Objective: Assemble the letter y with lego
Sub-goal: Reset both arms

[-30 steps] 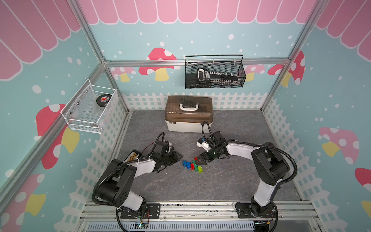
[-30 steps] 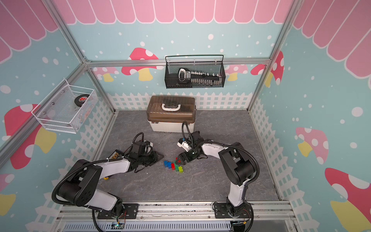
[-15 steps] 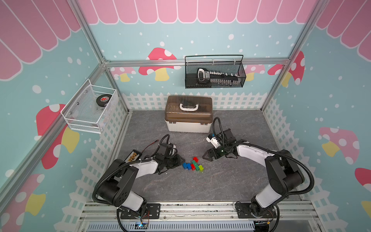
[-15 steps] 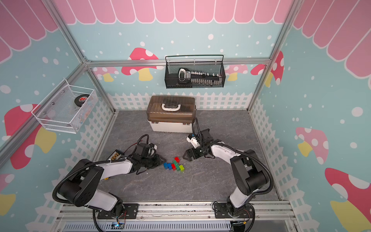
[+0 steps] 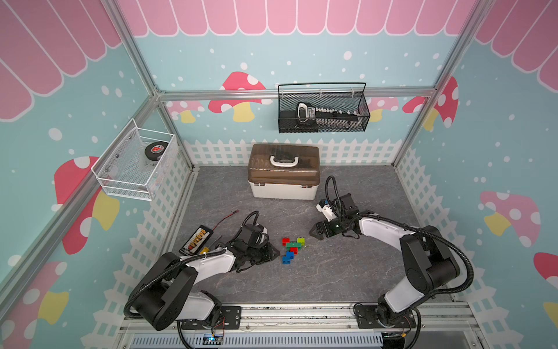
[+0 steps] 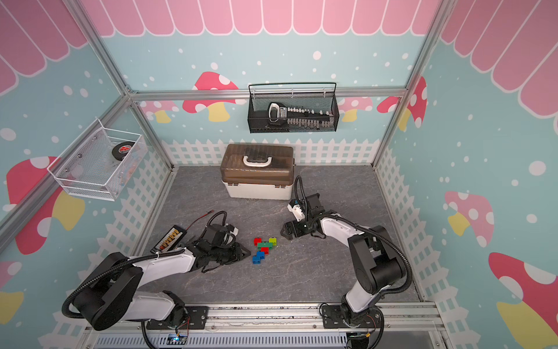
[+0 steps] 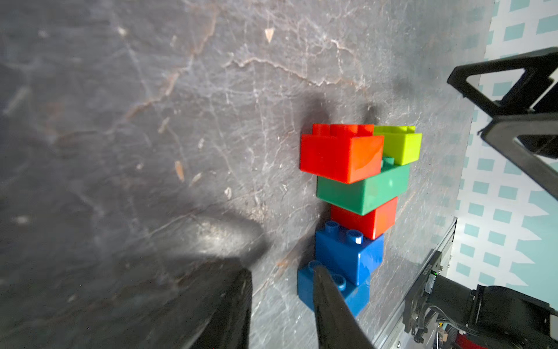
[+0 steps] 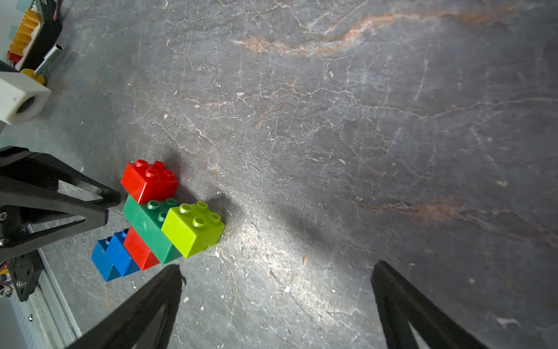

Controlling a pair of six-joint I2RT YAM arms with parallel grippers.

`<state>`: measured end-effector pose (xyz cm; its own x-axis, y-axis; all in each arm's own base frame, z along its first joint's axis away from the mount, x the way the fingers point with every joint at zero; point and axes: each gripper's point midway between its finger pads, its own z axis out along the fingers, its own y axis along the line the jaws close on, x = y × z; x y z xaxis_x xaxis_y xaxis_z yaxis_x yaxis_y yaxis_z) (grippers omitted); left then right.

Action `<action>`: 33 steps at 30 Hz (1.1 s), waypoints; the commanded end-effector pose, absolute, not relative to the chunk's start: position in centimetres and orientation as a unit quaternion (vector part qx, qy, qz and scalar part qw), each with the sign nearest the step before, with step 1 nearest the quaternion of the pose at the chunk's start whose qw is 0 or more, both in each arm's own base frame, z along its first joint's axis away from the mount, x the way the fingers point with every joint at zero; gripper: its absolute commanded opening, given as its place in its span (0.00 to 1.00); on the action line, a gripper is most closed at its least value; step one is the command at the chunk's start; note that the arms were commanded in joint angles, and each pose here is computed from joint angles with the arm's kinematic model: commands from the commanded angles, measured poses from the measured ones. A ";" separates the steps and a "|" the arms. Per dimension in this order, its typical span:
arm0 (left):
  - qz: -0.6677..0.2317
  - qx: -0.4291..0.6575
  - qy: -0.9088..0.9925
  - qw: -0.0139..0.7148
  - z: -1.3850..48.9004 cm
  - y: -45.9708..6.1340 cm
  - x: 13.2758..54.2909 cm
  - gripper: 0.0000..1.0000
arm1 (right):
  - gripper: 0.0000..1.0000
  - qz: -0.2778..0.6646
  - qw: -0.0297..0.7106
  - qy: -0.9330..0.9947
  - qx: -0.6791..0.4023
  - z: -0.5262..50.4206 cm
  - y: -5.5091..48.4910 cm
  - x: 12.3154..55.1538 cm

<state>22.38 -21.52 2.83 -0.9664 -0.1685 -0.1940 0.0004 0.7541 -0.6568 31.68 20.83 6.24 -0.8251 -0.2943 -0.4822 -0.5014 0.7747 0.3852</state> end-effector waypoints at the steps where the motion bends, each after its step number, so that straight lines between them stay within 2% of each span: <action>1: -0.325 -0.056 0.935 0.127 2.9 -20.7 22.3 0.36 | 0.99 0.239 0.235 0.919 -0.205 7.5 19.9 32.3; 7: -0.263 -0.070 0.936 0.225 7.6 -17.8 25.7 0.50 | 0.99 0.165 0.317 0.918 -0.173 11.3 17.1 34.4; 10: -0.205 -0.083 0.932 0.286 10.7 -15.2 28.5 0.63 | 0.99 0.087 0.365 0.919 -0.124 13.0 13.6 36.1; 11: -0.183 -0.086 0.931 0.305 11.7 -14.2 29.4 0.64 | 0.99 0.053 0.380 0.918 -0.097 13.4 12.0 36.7; 12: -0.160 -0.090 0.928 0.325 12.7 -13.2 30.3 0.69 | 0.99 0.025 0.394 0.916 -0.074 13.8 10.4 37.2; 13: -0.127 -0.099 0.924 0.346 13.7 -11.7 31.3 0.78 | 0.99 -0.012 0.413 0.910 -0.045 14.3 8.5 37.7; 14: -0.105 -0.098 0.920 0.364 14.7 -11.0 32.1 0.99 | 0.99 -0.047 0.429 0.902 -0.017 14.7 6.5 38.1; 20: 0.062 -0.092 0.886 0.451 18.6 -3.9 36.7 0.99 | 0.99 -0.229 0.455 0.857 0.085 15.9 -2.7 37.1; 23: 0.116 -0.108 0.866 0.474 18.7 -0.6 37.8 0.99 | 0.99 -0.273 0.469 0.833 0.111 14.9 -5.3 36.3; 30: 0.157 -0.119 0.825 0.530 16.7 2.4 40.1 0.99 | 0.99 -0.270 0.535 0.794 0.108 12.9 -5.9 36.7; 33: 0.159 -0.103 0.814 0.550 15.7 2.3 40.9 0.97 | 0.99 -0.222 0.562 0.793 0.084 12.0 -4.8 37.5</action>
